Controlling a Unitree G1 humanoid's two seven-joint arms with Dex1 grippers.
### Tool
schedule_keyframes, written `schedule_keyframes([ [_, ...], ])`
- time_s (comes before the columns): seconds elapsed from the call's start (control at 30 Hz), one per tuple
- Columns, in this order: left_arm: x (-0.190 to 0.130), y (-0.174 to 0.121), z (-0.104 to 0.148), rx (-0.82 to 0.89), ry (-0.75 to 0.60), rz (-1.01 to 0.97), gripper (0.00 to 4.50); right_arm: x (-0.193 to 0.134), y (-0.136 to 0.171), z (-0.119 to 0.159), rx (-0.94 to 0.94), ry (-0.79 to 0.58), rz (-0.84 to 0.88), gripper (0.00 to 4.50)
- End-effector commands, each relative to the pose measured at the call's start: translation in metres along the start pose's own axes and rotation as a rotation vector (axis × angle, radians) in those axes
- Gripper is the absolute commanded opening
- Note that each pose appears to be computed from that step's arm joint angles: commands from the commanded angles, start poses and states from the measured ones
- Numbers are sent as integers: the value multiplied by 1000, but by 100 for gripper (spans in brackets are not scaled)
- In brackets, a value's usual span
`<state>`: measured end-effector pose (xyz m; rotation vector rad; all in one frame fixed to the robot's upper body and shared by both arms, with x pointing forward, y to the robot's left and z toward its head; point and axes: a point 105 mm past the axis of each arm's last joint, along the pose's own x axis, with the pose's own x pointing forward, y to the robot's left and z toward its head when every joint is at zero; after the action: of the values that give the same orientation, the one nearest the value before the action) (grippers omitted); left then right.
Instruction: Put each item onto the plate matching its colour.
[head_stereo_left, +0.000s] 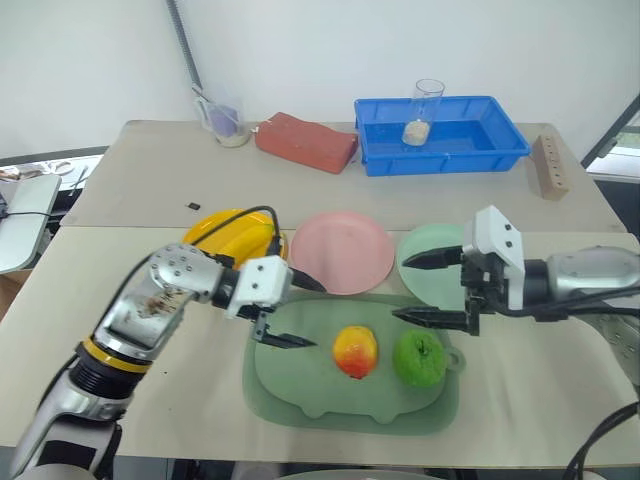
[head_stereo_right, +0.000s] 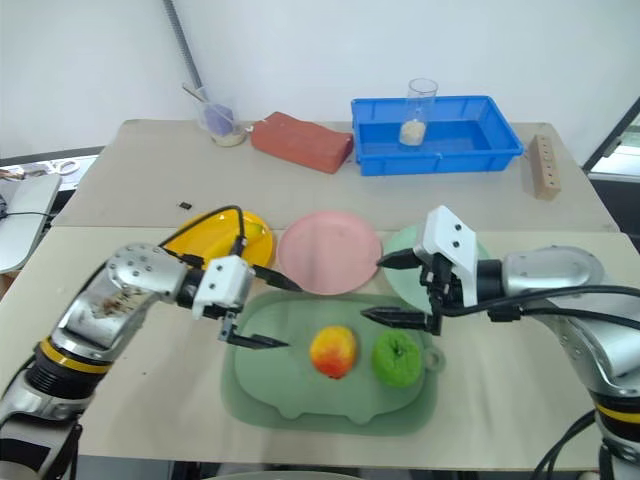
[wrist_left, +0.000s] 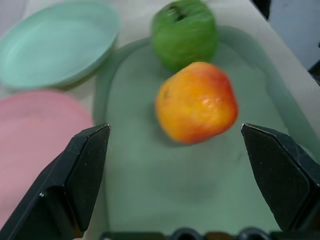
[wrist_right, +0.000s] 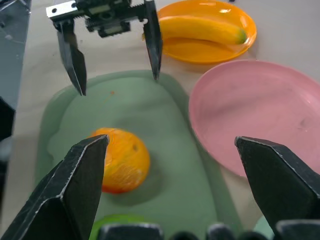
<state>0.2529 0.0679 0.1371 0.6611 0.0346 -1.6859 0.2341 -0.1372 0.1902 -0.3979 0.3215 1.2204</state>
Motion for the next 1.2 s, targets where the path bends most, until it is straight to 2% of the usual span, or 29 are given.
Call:
schedule_keyframes([
  [0.03, 17, 0, -2, 72, -22, -51, 445, -10, 14, 4, -14, 18, -10, 450],
  [0.3, 40, 7, -17, 91, -24, -86, 445, -17, 40, -12, 10, 114, 5, 450],
  [0.57, 56, 6, -24, 82, -49, -119, 445, -14, 43, -5, -11, 89, -13, 450],
  [0.73, 58, 2, -25, 73, -58, -132, 299, -12, 41, -4, -10, 81, -22, 450],
  [0.83, 58, 2, -23, 69, -63, -129, 285, -12, 38, -3, -13, 75, -26, 450],
  [0.97, 49, 7, -23, 55, -47, -103, 285, -11, 35, -2, -18, 67, -26, 450],
  [1.07, 25, 19, -22, 29, -8, -72, 285, -13, 29, 1, -18, 55, -44, 450],
  [1.2, -11, 55, -18, -9, 28, 53, 285, -19, 14, 6, -19, 26, -103, 450],
])
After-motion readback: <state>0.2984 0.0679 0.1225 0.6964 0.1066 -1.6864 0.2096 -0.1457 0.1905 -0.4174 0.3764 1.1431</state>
